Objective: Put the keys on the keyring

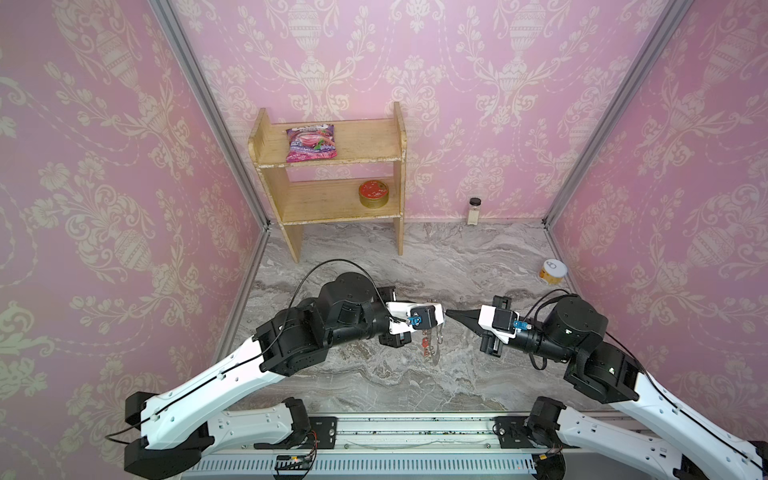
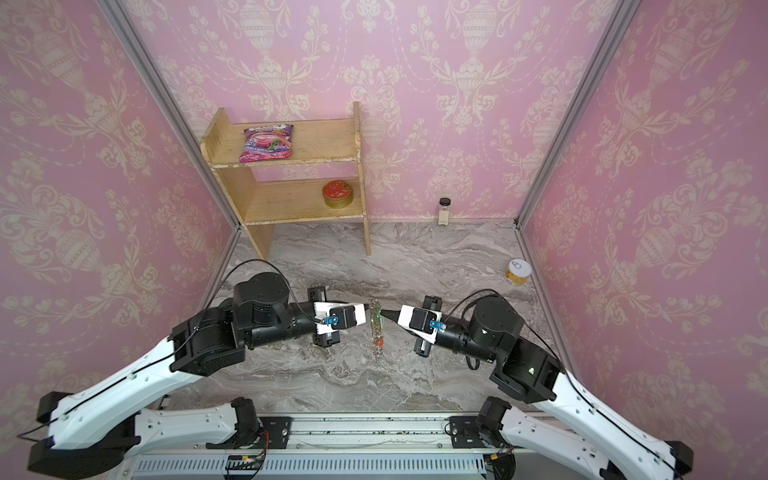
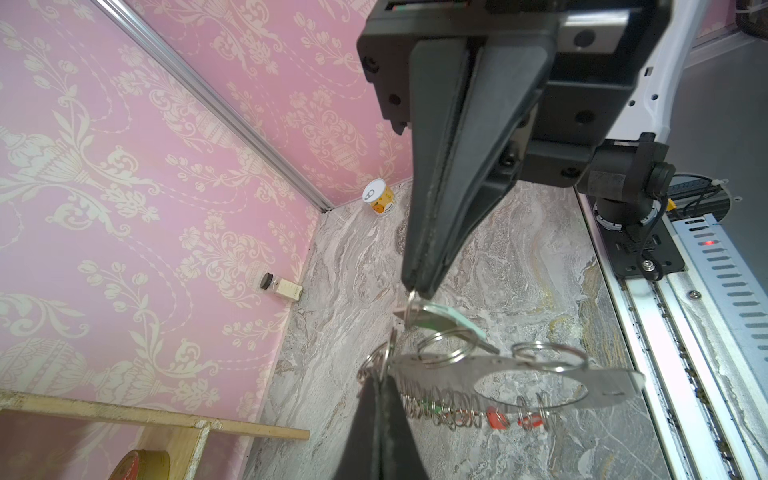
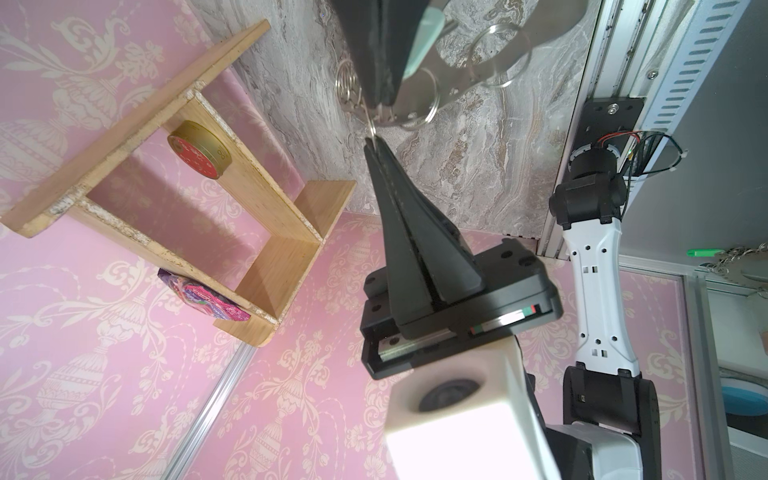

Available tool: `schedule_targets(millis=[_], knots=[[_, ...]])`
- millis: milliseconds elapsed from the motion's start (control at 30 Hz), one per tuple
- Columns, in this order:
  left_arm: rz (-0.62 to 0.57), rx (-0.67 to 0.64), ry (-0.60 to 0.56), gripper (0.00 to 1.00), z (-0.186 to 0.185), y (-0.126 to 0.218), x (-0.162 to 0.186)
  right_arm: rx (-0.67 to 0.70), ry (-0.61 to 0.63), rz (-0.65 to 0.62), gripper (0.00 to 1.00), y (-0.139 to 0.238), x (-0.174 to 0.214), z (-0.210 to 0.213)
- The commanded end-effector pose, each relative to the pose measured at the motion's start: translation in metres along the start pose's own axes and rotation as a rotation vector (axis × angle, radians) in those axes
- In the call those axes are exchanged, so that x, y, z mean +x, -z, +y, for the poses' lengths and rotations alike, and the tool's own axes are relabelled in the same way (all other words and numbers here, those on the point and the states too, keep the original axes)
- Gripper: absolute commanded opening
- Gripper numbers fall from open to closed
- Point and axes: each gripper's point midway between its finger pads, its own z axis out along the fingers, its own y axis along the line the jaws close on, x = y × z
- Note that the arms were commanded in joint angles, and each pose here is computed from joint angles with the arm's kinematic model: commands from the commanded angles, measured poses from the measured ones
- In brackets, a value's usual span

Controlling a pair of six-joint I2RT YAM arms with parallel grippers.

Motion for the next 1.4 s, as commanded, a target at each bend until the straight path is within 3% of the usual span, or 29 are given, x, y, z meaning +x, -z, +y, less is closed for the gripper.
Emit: schedule_targets(millis=[0,1367], knots=[[-0.056,-0.002,-0.007,0.0,0.003,0.008,-0.018,0.035,0.027,-0.048,0.0,0.004,-0.018,-0.008],[-0.047,-0.011,-0.017,0.0,0.004,0.009,-0.017,-0.022,0.015,-0.037,0.0,0.002,-0.017,0.001]])
